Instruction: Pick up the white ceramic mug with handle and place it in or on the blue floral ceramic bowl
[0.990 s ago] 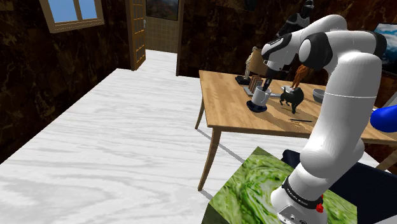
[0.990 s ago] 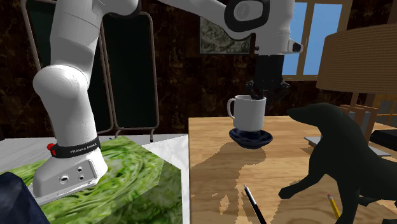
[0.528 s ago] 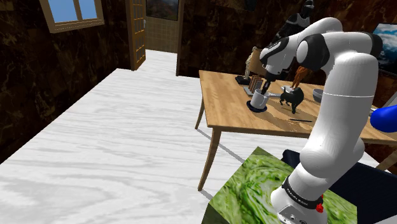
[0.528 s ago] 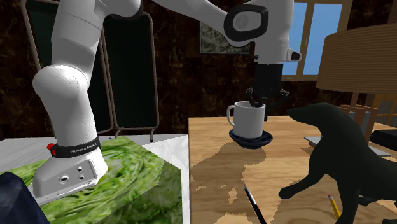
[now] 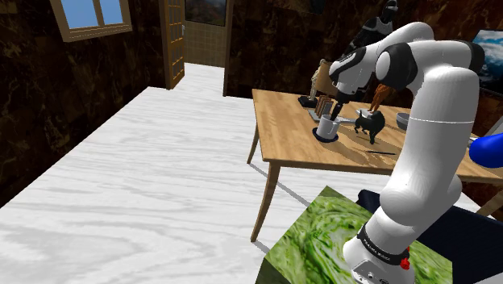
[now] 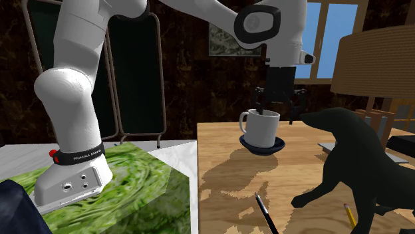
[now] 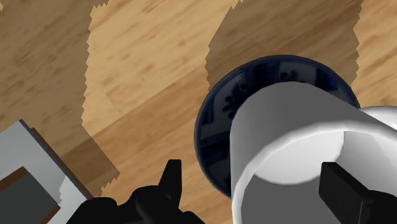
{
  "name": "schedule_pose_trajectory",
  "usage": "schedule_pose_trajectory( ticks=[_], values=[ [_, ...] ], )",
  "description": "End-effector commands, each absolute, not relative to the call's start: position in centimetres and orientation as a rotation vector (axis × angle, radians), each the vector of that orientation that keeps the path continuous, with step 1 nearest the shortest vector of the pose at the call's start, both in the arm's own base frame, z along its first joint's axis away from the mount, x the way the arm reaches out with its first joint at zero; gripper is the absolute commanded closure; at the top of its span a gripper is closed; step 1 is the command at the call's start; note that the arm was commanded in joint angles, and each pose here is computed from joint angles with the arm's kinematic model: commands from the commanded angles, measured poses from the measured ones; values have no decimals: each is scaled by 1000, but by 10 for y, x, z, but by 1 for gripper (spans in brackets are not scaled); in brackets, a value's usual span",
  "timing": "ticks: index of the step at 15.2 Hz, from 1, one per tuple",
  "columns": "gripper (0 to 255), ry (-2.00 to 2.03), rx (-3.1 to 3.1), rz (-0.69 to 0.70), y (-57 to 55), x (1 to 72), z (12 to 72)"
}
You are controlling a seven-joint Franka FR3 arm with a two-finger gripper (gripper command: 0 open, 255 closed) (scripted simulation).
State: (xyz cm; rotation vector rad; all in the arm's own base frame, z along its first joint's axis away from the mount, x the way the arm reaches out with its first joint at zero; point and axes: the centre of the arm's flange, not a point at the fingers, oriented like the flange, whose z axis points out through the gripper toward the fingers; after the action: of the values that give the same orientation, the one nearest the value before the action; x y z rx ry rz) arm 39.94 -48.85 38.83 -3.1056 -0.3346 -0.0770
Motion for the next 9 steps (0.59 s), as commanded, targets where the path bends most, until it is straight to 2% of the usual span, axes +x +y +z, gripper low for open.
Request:
schedule_pose_trajectory(
  ticks=[1, 6, 9],
  values=[
    [0, -335, -3106, -77, -488, 399, 388],
    [0, -335, -3106, -77, -490, 397, 438],
    [0, -335, -3106, -77, -490, 397, 438]
  ],
)
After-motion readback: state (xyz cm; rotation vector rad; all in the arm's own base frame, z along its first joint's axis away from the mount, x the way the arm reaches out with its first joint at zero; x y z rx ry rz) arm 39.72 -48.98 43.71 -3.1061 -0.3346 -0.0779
